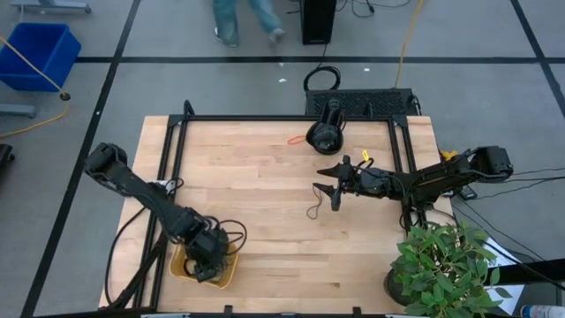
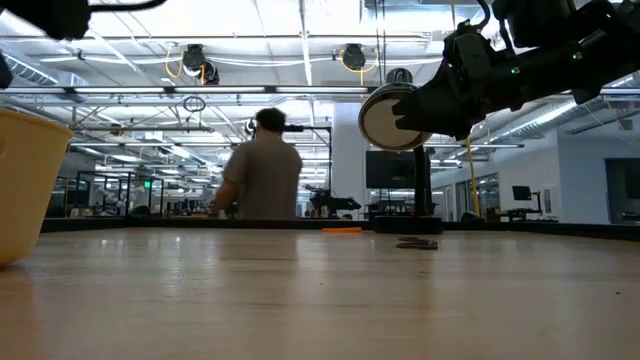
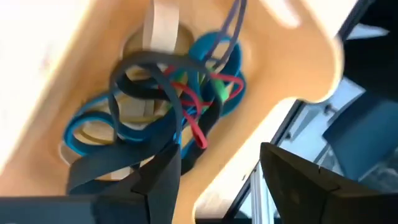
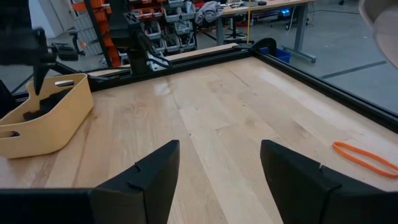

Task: Pick and place rubber bands into bin
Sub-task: Put the purple rubberband into the yellow bin

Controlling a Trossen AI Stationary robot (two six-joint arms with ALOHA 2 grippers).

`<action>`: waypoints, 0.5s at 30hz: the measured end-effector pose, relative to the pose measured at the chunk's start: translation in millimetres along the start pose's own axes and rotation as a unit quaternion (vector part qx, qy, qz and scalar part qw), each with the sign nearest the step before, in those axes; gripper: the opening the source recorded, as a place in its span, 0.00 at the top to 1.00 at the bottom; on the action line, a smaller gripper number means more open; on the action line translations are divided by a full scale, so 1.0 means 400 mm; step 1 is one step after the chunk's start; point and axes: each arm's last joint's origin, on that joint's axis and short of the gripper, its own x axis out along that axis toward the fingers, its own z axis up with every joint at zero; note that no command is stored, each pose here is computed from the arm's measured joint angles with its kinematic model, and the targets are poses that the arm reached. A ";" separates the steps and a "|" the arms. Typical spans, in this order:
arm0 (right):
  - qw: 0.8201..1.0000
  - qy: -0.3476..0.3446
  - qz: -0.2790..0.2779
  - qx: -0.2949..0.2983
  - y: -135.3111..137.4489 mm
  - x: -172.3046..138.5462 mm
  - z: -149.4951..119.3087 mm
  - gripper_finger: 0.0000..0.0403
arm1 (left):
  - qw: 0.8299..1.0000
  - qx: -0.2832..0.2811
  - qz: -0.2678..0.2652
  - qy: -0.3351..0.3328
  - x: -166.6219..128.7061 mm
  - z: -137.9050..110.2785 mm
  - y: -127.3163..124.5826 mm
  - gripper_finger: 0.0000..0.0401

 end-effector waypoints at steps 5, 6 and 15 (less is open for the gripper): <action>1.000 0.000 0.001 0.000 0.000 0.000 0.000 0.46 | 0.996 0.016 -0.020 -0.082 -0.072 -0.024 0.009 0.43; 1.000 0.000 0.004 0.000 0.002 0.000 0.000 0.46 | 0.994 0.017 -0.022 -0.109 -0.088 -0.028 0.012 0.43; 0.998 0.011 0.046 0.046 0.009 -0.001 -0.002 0.46 | 0.893 0.061 0.041 -0.444 -0.239 -0.030 0.056 0.43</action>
